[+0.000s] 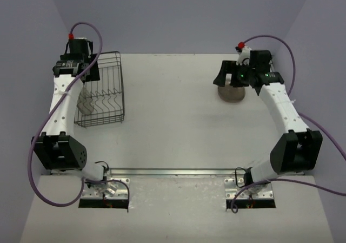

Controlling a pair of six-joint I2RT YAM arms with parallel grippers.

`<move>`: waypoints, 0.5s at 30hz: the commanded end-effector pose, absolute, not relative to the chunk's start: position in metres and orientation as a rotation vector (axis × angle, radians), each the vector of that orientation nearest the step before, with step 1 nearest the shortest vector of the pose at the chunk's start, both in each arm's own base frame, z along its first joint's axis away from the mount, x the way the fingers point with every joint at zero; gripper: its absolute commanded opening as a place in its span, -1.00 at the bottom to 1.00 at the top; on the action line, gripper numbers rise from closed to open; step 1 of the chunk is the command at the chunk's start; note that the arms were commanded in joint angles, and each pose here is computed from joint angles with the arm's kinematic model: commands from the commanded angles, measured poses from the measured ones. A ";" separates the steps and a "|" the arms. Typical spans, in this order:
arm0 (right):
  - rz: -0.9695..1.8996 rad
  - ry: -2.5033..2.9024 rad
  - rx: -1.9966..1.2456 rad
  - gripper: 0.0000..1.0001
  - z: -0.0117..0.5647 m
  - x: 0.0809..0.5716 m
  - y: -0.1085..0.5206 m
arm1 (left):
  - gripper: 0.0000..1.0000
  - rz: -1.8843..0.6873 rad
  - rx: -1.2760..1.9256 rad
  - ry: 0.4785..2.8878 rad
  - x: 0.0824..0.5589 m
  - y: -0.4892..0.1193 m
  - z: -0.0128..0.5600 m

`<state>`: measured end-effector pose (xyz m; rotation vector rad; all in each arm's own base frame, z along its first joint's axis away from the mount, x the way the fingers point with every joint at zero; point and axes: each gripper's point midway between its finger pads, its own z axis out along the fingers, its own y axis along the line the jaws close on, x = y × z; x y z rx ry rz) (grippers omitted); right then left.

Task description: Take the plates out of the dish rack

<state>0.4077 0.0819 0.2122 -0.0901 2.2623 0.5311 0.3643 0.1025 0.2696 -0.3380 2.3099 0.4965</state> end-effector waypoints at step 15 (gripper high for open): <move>0.319 2.318 -0.293 0.98 0.121 0.353 0.097 | -0.03 1.003 -0.313 2.420 0.381 0.182 0.225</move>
